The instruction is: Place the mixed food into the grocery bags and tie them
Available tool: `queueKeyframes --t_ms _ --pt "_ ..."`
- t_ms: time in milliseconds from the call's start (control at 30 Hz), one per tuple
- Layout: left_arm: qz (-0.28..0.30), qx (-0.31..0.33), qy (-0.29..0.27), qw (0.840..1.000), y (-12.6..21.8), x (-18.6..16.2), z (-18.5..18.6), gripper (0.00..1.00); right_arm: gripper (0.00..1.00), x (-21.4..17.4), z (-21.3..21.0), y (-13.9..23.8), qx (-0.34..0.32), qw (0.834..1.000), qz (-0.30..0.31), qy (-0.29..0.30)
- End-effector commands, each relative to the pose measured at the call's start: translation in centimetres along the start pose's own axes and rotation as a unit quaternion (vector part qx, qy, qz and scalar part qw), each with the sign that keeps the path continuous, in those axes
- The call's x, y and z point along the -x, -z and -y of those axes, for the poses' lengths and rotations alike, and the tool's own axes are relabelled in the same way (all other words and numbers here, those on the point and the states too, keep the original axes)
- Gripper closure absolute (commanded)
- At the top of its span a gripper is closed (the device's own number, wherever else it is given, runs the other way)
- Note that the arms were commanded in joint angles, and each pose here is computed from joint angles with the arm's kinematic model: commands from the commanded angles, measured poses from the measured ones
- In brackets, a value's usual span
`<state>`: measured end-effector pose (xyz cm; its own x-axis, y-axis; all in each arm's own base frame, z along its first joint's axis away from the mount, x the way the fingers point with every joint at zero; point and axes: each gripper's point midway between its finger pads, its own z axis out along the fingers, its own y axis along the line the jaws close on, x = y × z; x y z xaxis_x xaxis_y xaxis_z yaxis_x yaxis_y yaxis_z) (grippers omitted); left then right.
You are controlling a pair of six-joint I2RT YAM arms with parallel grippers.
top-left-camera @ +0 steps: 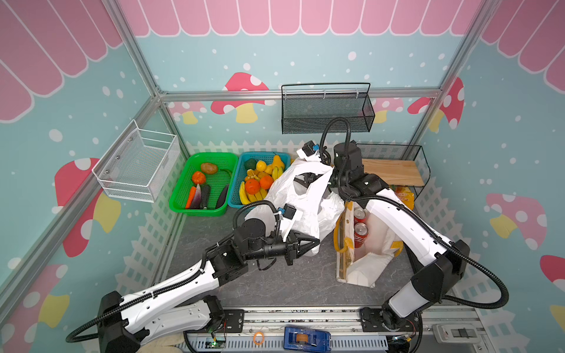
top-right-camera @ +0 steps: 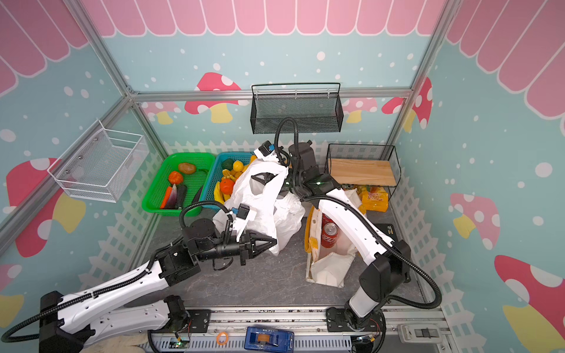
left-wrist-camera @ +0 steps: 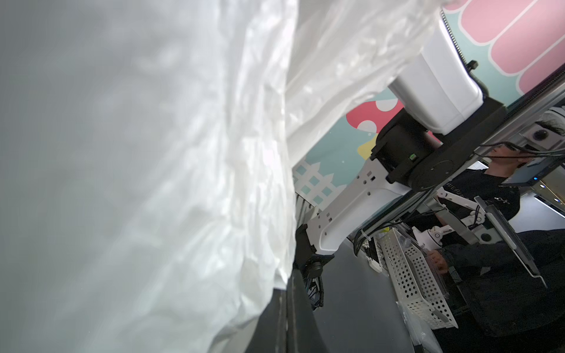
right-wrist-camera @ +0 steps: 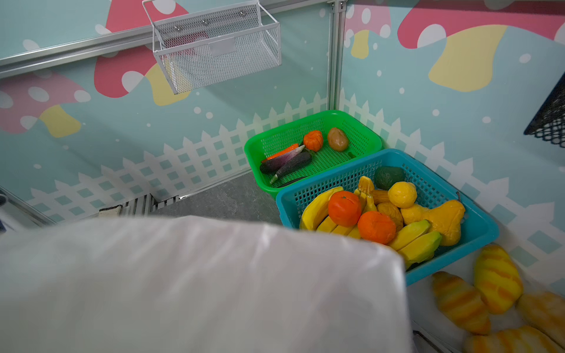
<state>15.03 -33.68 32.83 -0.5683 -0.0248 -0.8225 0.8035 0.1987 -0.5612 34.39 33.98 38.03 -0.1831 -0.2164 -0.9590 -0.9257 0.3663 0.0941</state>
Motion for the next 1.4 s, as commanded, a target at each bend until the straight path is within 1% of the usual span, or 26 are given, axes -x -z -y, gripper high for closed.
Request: queueKeyframes --t_ms 0,67,167,267,333,367,433,500,533,633,667,700,733,800,867,900,933,1000,1067,1133,1200,1267,1367 --pt "0.037 -0.003 -0.016 0.999 0.1 2.0 0.8 1.0 1.0 -0.5 -0.5 -0.2 0.018 1.0 -0.012 0.015" --pt "0.045 0.025 -0.007 0.999 0.2 1.6 -0.6 1.0 1.0 -0.7 -0.7 -1.0 0.04 0.999 -0.009 0.006" --pt "0.068 0.053 0.024 0.996 0.5 0.6 -2.7 1.0 0.99 -1.2 -0.8 -2.2 0.065 0.998 -0.005 -0.008" --pt "0.09 0.087 0.061 0.99 0.6 -0.9 -5.3 1.0 0.96 -2.7 0.2 -3.4 0.062 0.998 -0.02 -0.024" --pt "0.093 0.105 0.075 0.987 0.6 -1.7 -6.5 1.0 0.9 -3.4 1.1 -3.9 0.044 0.998 -0.032 -0.028" --pt "0.094 0.114 0.08 0.986 0.6 -2.0 -7.0 1.0 0.85 -3.7 1.6 -4.1 0.031 0.998 -0.041 -0.029" --pt "0.096 0.124 0.086 0.984 0.7 -2.4 -7.7 1.0 0.76 -3.7 2.7 -3.9 -0.002 0.998 -0.057 -0.025" --pt "0.1 0.133 0.089 0.982 0.9 -2.5 -8.1 1.0 0.66 -3.5 4.6 -3.2 -0.066 0.995 -0.078 -0.013" --pt "0.103 0.136 0.09 0.981 1.0 -2.5 -8.2 1.0 0.62 -3.4 5.6 -2.5 -0.102 0.991 -0.088 -0.007" --pt "0.113 0.148 0.09 0.978 1.5 -2.2 -8.5 1.0 0.53 -2.1 8.7 0.7 -0.222 0.969 -0.106 0.02" --pt "0.116 0.15 0.09 0.978 1.6 -2.1 -8.5 1.0 0.47 -1.4 9.6 2.1 -0.26 0.959 -0.107 0.028" --pt "0.118 0.154 0.089 0.977 1.8 -2.0 -8.5 1.0 0.37 -0.7 10.4 3.6 -0.295 0.949 -0.104 0.035" --pt "0.119 0.158 0.09 0.976 1.9 -2.0 -8.7 1.0 0.32 0.0 10.8 4.8 -0.318 0.942 -0.102 0.04" --pt "0.123 0.164 0.089 0.975 2.2 -1.9 -8.7 1.0 0.27 1.6 11.2 7.6 -0.365 0.926 -0.089 0.051" --pt "0.125 0.169 0.091 0.973 2.4 -1.7 -8.9 1.0 0.21 3.1 10.5 9.4 -0.379 0.921 -0.072 0.06" --pt "0.127 0.172 0.092 0.973 2.5 -1.6 -9.0 1.0 0.16 3.6 9.7 9.9 -0.37 0.924 -0.063 0.069" --pt "0.126 0.174 0.092 0.972 2.5 -1.6 -9.0 1.0 0.13 4.0 8.7 10.1 -0.355 0.93 -0.051 0.077" --pt "0.127 0.177 0.093 0.972 2.6 -1.4 -9.1 1.0 0.1 4.1 6.1 10.5 -0.317 0.943 -0.021 0.1" --pt "0.126 0.18 0.094 0.971 2.6 -1.3 -9.2 1.0 0.1 4.4 3.6 11.5 -0.289 0.949 0.02 0.12" --pt "0.123 0.183 0.095 0.971 2.6 -1.3 -9.4 1.0 0.1 4.6 0.6 12.2 -0.241 0.957 0.058 0.153" --pt "0.12 0.187 0.096 0.97 2.7 -1.3 -9.5 1.0 0.11 3.8 -3.0 12.2 -0.17 0.964 0.091 0.182" --pt "0.116 0.189 0.096 0.97 2.6 -1.5 -9.7 1.0 0.11 2.6 -4.6 11.6 -0.14 0.966 0.096 0.198" --pt "0.112 0.192 0.098 0.97 2.5 -1.5 -9.8 1.0 0.11 1.1 -6.3 10.2 -0.118 0.961 0.088 0.234"
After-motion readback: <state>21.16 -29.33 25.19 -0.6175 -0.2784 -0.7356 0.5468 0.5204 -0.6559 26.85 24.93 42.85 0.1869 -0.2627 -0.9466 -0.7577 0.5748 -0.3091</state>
